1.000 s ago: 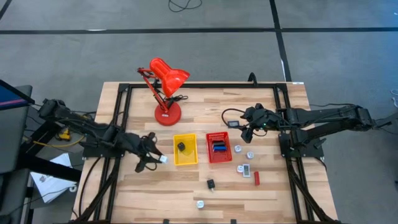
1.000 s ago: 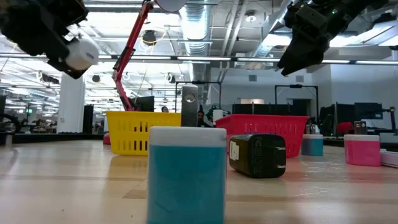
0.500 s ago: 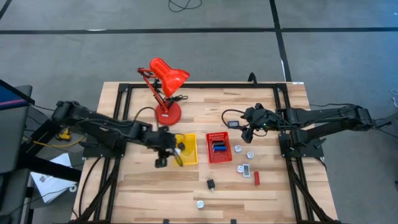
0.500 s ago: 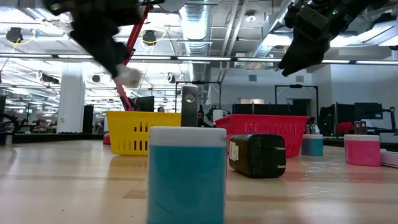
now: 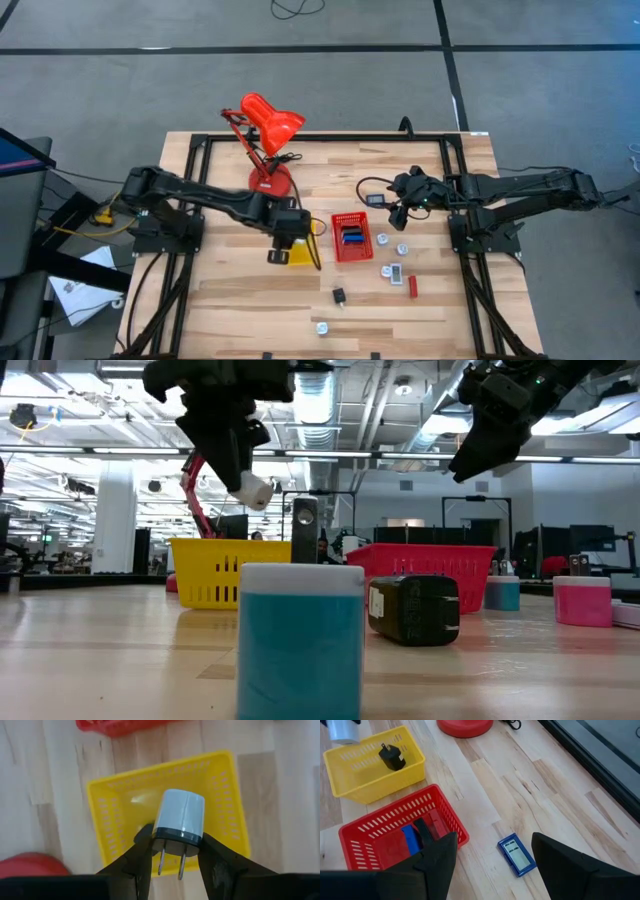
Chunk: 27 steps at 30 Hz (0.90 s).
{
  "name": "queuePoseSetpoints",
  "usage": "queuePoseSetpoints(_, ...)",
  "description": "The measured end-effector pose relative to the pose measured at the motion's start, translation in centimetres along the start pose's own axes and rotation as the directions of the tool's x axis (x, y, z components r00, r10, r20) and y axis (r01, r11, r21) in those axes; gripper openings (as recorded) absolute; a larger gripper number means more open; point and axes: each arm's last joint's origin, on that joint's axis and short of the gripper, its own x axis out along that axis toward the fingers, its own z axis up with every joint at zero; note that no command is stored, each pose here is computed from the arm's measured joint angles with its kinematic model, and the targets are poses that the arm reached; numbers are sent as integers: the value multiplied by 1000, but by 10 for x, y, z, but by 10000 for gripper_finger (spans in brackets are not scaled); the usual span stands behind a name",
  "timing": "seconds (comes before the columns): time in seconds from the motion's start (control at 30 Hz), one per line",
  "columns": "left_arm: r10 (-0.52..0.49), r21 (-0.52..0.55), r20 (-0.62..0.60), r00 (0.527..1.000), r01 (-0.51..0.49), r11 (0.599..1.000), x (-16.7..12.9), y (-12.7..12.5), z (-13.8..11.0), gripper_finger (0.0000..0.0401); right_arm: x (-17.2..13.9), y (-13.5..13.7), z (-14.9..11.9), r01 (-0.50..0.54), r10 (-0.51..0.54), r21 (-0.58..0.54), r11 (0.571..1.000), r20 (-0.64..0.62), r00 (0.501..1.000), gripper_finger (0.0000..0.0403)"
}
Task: Pick & Place Office items
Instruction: Put the white charger adapter into the yellow bin
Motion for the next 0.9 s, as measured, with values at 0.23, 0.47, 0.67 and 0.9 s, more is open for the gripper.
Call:
queuePoseSetpoints(0.23,181,244,-55,982,-163,956,18,-6,8,125,0,0,0,-1,1,-1,1000,-1,1000,249)
queuePoseSetpoints(0.47,298,602,-38,954,-216,768,27,-24,10,127,0,0,0,-1,1,-1,1000,-1,1000,249)
queuePoseSetpoints(0.67,361,813,40,932,-240,531,27,-32,17,129,0,0,0,-1,1,-24,1000,0,1000,249)
queuePoseSetpoints(0.9,397,939,76,915,-200,281,33,-36,15,134,0,0,0,-1,1,-25,1000,-1,1000,249)
